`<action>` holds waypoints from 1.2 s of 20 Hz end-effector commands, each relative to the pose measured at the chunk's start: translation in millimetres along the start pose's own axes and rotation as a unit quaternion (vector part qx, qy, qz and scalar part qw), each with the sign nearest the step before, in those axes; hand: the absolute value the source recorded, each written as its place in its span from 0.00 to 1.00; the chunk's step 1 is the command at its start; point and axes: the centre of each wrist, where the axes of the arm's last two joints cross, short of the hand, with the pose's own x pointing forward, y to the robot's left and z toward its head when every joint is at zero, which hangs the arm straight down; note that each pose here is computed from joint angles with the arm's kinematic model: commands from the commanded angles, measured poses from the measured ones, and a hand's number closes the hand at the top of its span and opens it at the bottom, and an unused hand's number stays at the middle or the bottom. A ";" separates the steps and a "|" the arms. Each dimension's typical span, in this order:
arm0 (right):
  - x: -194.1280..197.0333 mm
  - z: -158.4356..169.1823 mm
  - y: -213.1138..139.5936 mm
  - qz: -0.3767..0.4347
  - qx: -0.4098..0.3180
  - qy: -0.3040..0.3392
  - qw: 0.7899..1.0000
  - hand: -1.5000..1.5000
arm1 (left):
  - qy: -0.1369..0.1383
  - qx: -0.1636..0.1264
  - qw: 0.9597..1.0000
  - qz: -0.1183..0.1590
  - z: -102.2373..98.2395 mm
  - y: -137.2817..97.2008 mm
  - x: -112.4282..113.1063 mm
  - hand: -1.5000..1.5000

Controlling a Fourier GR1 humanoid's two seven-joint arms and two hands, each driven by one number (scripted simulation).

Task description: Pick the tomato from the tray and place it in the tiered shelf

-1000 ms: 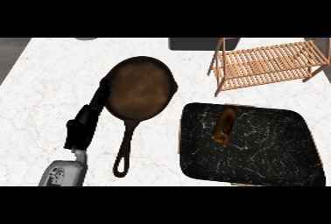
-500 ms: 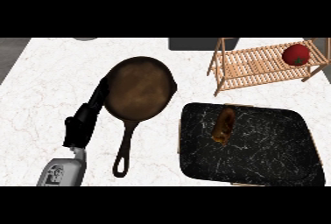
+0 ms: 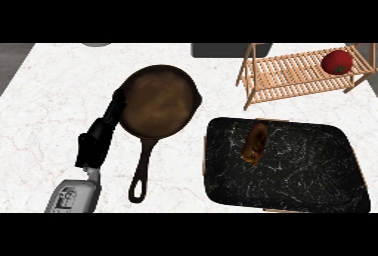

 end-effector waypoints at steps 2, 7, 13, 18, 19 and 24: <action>27.5 -15.1 -36.9 -0.101 -0.059 0.032 0.993 0.00 | -0.002 0.004 1.000 0.002 -4.4 0.3 -0.5 0.50; 11.3 -33.7 -108.6 -0.102 -0.119 0.068 0.985 0.00 | -0.003 0.006 1.000 0.002 -8.2 5.3 8.3 0.50; 2.1 -40.9 -203.9 -0.043 -0.084 0.158 0.983 0.00 | 0.016 0.014 1.000 0.006 0.5 16.5 1.9 0.50; -36.3 -23.0 -269.0 -0.010 -0.058 0.174 0.983 0.00 | 0.009 0.017 1.000 0.007 7.8 16.4 1.2 0.50; -47.7 -22.4 -286.8 0.003 -0.048 0.169 0.984 0.00 | 0.008 0.011 1.000 0.003 9.0 15.1 -3.7 0.50; -66.0 -10.6 -336.9 0.001 -0.030 0.157 0.987 0.00 | -0.002 0.009 1.000 0.003 -4.2 -0.7 12.9 0.50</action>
